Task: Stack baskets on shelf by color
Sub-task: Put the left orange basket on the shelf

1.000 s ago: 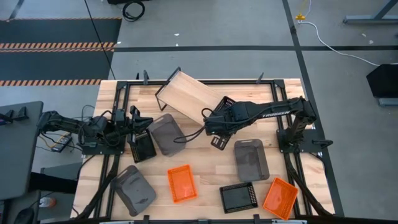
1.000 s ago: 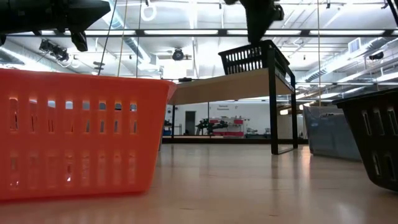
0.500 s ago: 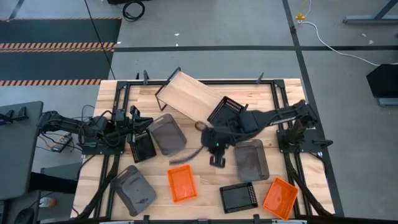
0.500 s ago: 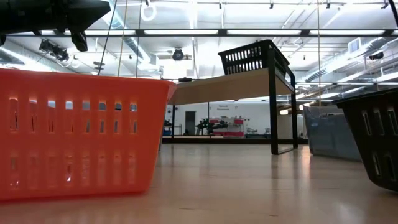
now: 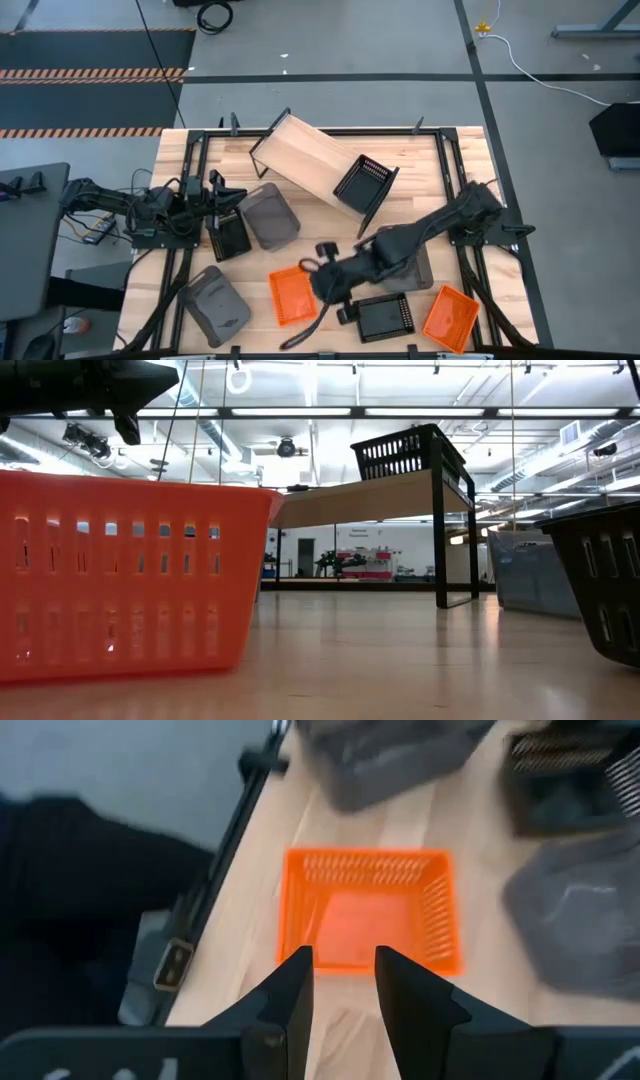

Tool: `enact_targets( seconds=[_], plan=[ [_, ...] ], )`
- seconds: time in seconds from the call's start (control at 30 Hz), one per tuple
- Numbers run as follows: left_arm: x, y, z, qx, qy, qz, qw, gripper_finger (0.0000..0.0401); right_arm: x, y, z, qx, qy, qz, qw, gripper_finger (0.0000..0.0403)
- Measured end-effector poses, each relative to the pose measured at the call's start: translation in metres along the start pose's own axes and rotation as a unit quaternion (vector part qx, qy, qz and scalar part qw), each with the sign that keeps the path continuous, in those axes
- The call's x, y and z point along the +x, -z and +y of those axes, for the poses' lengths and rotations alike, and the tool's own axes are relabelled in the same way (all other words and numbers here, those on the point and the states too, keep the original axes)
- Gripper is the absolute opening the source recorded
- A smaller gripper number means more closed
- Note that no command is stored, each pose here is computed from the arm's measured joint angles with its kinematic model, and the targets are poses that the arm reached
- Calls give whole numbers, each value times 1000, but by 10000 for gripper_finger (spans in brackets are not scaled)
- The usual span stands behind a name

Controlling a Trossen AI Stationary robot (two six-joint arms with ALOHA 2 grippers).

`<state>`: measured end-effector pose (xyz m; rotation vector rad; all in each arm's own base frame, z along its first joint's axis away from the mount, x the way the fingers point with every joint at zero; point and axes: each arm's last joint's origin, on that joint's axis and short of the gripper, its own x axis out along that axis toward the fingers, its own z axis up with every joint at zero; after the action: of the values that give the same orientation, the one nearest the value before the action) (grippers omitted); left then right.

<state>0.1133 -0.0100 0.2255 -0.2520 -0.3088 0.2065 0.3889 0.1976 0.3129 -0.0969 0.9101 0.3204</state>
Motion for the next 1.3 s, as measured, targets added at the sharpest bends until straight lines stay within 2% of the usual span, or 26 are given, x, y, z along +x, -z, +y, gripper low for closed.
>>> enact_targets(
  seconds=[0.17, 0.33, 0.67, 1.0, 1.2, 1.3],
  plan=[
    [0, 0, 0, 1, -1, 2, 1000, 39, 48, 13, 8, -25, -37, 57, 997, 117],
    [0, 1, 0, 1, -6, 2, 1000, 40, 73, 21, 16, -57, -50, 75, 994, 117],
    [0, 2, 1, 4, -15, 7, 1000, 40, 95, 17, 29, -76, -51, 19, 996, 117],
    [0, 3, 1, 3, -17, 12, 1000, 39, 137, 36, 28, -67, -38, 59, 995, 117],
    [0, 3, 1, 2, -17, 12, 1000, 41, 138, 35, 25, -58, 9, 53, 997, 117],
    [0, 3, 1, 2, -18, 12, 1000, 40, 138, 35, 25, -58, 10, 50, 997, 117]
  ],
)
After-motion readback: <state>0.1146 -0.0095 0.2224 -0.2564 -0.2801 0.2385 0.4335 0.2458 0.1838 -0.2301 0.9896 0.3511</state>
